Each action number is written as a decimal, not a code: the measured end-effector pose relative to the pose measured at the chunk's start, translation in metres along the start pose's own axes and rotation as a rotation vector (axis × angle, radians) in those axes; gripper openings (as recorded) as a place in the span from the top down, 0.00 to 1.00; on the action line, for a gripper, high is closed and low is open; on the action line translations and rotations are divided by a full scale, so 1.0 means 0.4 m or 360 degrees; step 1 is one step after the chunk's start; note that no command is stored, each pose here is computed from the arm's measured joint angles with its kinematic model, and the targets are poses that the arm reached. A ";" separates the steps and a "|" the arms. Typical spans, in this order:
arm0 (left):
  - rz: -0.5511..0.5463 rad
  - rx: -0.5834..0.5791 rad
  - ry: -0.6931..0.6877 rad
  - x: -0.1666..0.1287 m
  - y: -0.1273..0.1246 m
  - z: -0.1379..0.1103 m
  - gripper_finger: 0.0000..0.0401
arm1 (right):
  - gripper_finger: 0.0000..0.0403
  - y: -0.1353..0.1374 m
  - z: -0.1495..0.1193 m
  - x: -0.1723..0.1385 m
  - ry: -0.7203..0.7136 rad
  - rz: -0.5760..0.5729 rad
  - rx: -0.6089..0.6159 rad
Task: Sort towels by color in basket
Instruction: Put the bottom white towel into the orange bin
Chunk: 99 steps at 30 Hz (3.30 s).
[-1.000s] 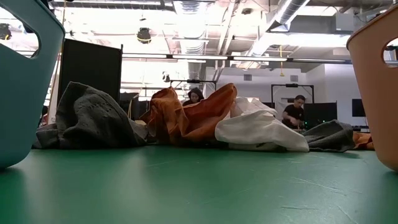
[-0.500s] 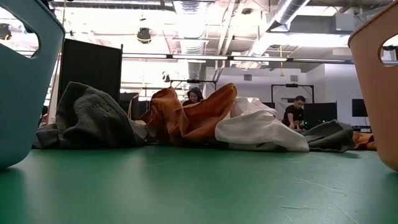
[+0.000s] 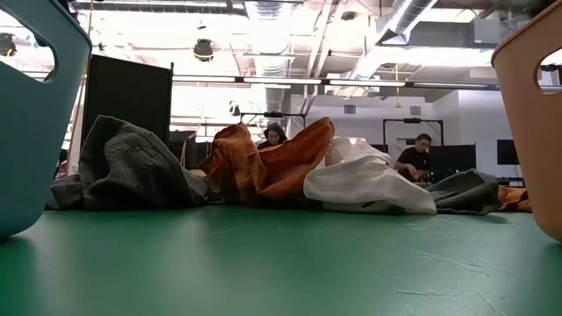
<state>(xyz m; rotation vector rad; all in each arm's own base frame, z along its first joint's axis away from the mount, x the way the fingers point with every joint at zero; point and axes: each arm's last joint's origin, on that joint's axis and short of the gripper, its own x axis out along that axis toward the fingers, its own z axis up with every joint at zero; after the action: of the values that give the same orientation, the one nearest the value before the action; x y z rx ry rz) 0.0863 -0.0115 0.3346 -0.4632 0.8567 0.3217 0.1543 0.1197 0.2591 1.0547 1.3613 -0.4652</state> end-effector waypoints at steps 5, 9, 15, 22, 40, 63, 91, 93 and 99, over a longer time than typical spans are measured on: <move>0.0004 -0.0013 -0.0007 0.000 0.000 0.001 0.73 | 0.25 -0.007 0.079 -0.023 -0.0533 0.0022 0.0028; 0.0010 -0.0031 -0.0102 0.000 -0.005 0.011 0.73 | 0.25 -0.007 0.168 -0.018 -0.0776 -0.0138 -0.0055; -0.0075 -0.0069 -0.0248 -0.003 -0.020 0.031 0.73 | 0.25 0.001 0.328 0.018 -0.0862 -0.0308 -0.0198; -0.0151 -0.0196 -0.0232 -0.004 -0.025 0.034 0.73 | 0.25 0.001 0.486 0.057 -0.0986 -0.0290 -0.0293; -0.0302 -0.0441 -0.0108 -0.004 -0.033 0.031 0.73 | 0.94 -0.004 0.560 0.155 -0.0572 -0.0084 -0.0484; -0.0490 -0.0188 -0.0577 -0.031 -0.064 0.086 0.73 | 0.94 0.034 0.171 -0.372 -0.1554 0.1703 -0.0940; -0.0397 -0.0061 -0.0482 -0.025 -0.051 0.069 0.73 | 0.94 0.016 -0.128 -0.043 0.0314 0.0472 -0.0834; -0.0397 -0.0061 -0.0482 -0.025 -0.051 0.069 0.73 | 0.94 0.022 -0.111 -0.018 0.0264 0.0366 -0.0825; -0.0396 -0.0051 -0.0484 -0.025 -0.051 0.069 0.73 | 0.94 0.059 -0.050 0.059 0.0108 0.0154 -0.0786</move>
<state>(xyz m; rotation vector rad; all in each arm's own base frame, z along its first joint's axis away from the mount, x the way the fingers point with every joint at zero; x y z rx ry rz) 0.1071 -0.0159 0.3633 -0.5290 0.4924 0.1703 0.1672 0.1547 0.2477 0.7261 1.3837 -0.0125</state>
